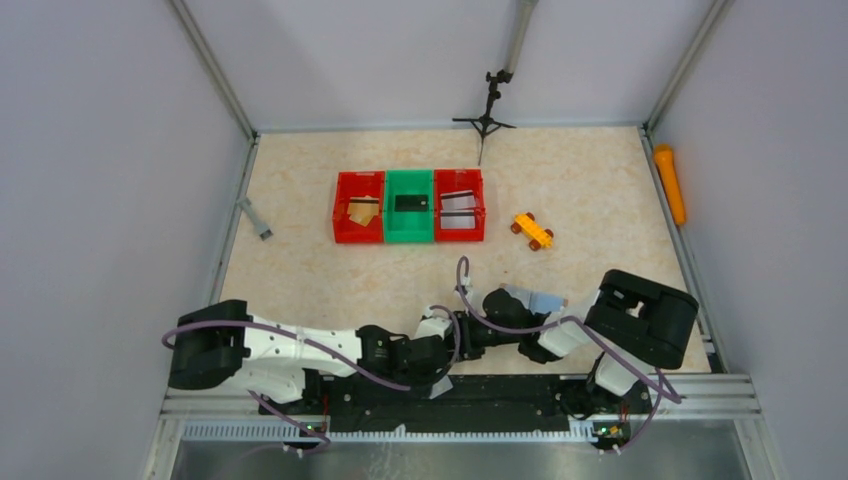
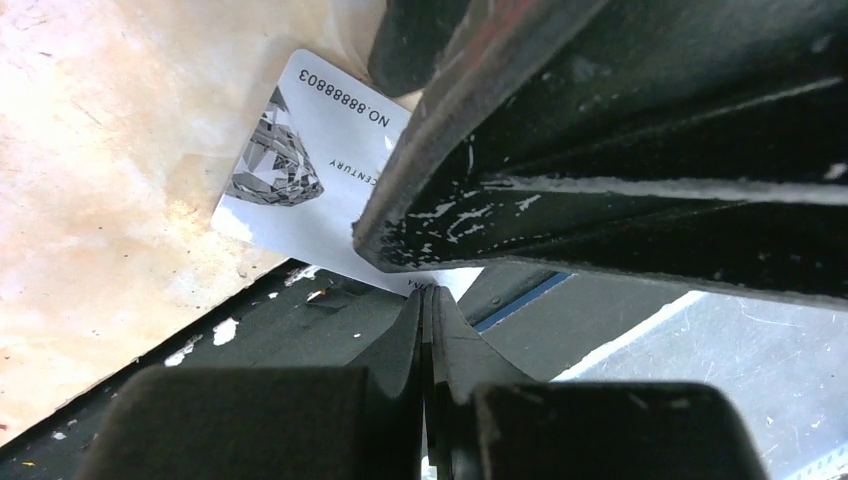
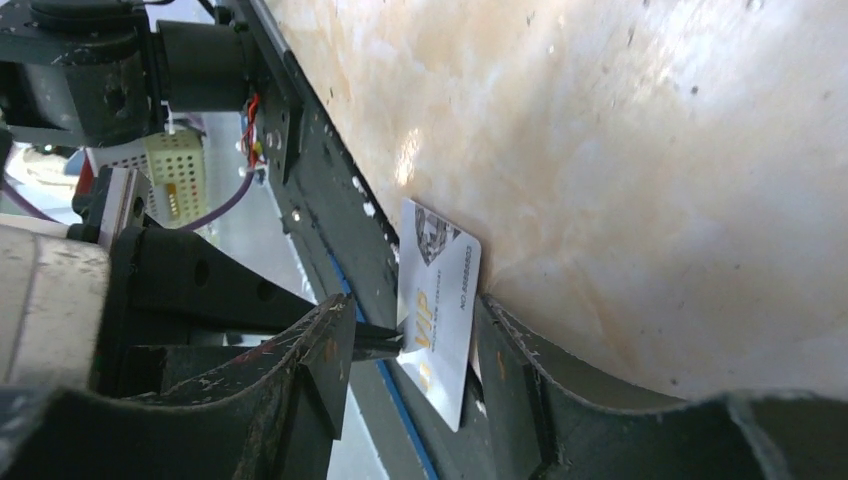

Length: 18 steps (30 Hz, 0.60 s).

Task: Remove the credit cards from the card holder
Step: Pick up the credit card from the center of the board.

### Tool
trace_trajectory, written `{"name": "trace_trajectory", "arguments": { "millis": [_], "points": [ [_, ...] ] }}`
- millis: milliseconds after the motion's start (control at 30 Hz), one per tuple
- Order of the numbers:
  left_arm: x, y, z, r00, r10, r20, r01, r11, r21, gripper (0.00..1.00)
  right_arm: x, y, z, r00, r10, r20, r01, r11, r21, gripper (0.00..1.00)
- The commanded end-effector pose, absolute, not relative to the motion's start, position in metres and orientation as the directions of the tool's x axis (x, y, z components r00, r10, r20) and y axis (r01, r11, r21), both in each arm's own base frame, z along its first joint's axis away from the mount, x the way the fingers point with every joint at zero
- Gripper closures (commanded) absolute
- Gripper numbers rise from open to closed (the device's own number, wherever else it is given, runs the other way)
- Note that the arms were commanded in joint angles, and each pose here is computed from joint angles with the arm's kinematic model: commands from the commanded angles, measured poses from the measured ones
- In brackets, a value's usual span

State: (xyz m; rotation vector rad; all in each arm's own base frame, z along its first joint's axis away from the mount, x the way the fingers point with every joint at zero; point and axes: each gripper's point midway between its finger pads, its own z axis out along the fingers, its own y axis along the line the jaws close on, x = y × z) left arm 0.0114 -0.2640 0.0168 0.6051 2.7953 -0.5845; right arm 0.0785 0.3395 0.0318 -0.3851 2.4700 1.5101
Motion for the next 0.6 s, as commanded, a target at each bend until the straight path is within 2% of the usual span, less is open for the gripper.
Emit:
{"name": "trace_trajectory", "arguments": {
  "millis": [0, 333, 500, 567],
  "points": [
    [0.005, -0.237, -0.008, -0.892, 0.386, -0.235, 0.437, 0.869, -0.232, 1.0, 0.062, 0.328, 0.015, -0.959, -0.146, -0.242, -0.283, 0.468, 0.837, 0.51],
    [0.003, -0.232, -0.018, -0.89, 0.405, -0.211, 0.443, 0.877, -0.186, 1.0, 0.056, 0.333, 0.021, -0.973, -0.129, -0.193, -0.231, 0.433, 0.871, 0.57],
    [0.003, -0.23, -0.019, -0.889, 0.403, -0.217, 0.443, 0.877, -0.187, 1.0, 0.054, 0.336, 0.024, -0.98, -0.12, -0.16, -0.195, 0.389, 0.901, 0.72],
    [0.003, -0.229, -0.02, -0.89, 0.401, -0.218, 0.441, 0.878, -0.185, 1.0, 0.053, 0.337, 0.023, -0.981, -0.12, -0.151, -0.186, 0.381, 0.906, 0.81]
  ]
}}
